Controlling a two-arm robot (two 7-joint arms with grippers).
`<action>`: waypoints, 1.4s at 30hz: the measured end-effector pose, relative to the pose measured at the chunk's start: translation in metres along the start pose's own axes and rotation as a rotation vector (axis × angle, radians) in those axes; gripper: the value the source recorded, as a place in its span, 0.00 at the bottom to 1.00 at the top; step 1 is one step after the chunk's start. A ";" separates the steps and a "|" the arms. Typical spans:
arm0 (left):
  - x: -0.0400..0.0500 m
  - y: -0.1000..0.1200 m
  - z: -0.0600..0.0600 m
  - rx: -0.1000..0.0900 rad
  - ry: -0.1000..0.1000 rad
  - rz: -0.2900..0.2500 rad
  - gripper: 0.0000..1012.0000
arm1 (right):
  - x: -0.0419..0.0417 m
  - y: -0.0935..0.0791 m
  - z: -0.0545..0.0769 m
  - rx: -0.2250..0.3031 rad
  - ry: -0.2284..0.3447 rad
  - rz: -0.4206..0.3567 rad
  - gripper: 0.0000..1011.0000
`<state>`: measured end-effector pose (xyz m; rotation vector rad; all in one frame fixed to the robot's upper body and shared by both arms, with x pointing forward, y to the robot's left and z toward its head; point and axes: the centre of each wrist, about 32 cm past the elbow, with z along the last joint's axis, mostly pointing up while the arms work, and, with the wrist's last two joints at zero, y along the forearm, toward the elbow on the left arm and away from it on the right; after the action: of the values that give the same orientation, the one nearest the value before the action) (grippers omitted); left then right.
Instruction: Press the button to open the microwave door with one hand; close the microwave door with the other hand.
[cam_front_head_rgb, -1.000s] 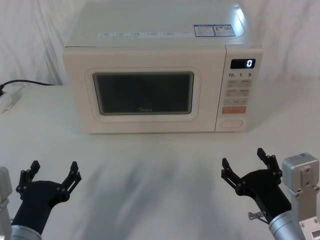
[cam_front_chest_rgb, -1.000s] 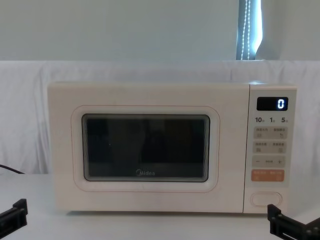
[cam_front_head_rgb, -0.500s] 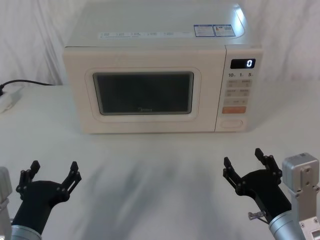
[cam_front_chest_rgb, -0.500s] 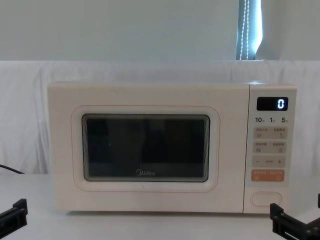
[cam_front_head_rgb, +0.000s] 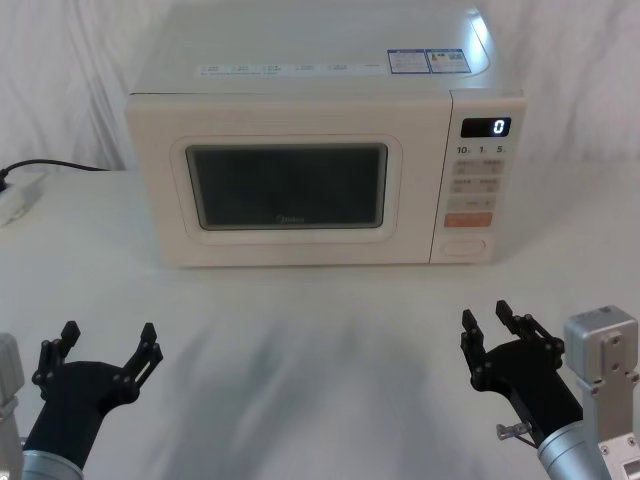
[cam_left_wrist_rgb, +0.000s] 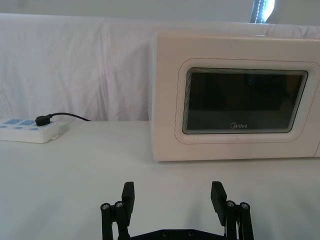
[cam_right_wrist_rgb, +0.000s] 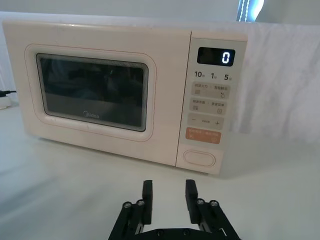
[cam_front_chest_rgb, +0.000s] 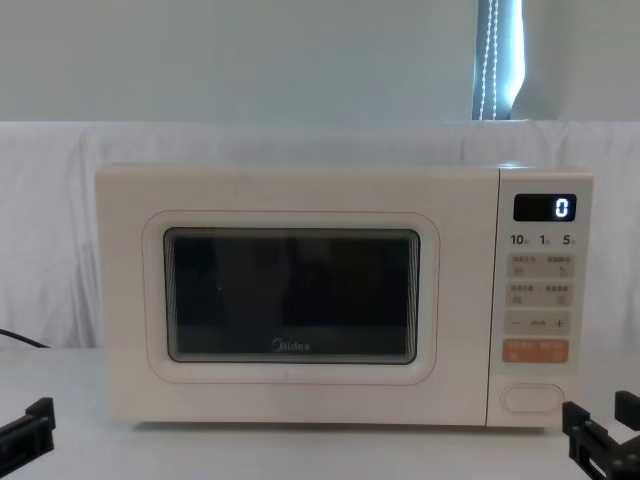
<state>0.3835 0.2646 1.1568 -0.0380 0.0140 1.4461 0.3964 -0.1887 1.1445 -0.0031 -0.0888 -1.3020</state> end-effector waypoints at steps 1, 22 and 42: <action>0.0000 0.000 0.000 0.000 0.000 0.000 0.99 | 0.0000 0.000 0.000 0.000 0.000 0.000 0.42; 0.0000 0.000 0.000 0.000 0.000 0.000 0.99 | 0.0000 0.000 0.001 0.001 -0.002 -0.004 0.00; 0.0000 0.000 0.000 0.000 0.000 0.000 0.99 | 0.0043 0.027 0.007 -0.027 -0.029 -0.011 0.00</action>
<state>0.3835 0.2645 1.1568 -0.0380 0.0140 1.4461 0.4226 -0.1854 1.1534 -0.0450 -0.0960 -1.3140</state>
